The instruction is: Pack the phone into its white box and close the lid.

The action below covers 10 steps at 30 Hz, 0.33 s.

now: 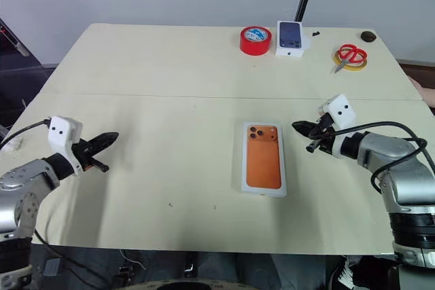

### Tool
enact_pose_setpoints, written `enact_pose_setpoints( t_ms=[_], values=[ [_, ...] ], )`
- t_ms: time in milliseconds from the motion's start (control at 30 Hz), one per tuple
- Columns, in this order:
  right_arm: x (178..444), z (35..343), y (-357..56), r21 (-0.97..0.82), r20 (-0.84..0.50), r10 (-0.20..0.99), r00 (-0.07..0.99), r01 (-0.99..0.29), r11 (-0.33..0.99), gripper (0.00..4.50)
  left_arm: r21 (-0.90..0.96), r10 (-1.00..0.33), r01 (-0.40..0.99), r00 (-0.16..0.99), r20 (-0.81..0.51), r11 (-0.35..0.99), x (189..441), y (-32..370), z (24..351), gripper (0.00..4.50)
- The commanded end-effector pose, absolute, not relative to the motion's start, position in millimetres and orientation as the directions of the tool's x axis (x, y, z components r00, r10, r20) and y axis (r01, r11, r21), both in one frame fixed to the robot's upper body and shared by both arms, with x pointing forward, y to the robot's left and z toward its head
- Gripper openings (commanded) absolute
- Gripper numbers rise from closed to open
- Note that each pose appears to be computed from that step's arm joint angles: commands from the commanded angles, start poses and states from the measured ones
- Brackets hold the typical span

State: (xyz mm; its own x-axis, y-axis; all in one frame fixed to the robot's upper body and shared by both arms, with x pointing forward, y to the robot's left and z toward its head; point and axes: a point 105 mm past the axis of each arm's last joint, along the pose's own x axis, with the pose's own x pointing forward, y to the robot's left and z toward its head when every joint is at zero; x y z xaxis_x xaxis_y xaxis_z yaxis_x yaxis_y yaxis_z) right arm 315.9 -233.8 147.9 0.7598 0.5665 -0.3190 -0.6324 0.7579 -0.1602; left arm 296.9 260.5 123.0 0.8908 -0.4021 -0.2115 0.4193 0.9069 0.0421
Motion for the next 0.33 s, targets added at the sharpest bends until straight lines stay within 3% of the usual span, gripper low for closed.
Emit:
enact_pose_setpoints(
  t_ms=[33, 333],
  values=[
    [317.9, 152.8, -231.2, -0.194, -0.291, 0.579, 0.762, -0.639, 0.744, 0.06, 0.075, -0.383, 0.397, 0.911, -0.152, 0.915, 295.9, 267.0, 142.8, 0.00],
    [319.5, 153.2, -224.8, -0.196, -0.278, 0.592, 0.756, -0.648, 0.736, 0.06, 0.073, -0.371, 0.384, 0.917, -0.147, 0.921, 295.1, 261.5, 144.9, 0.00]
  ],
)
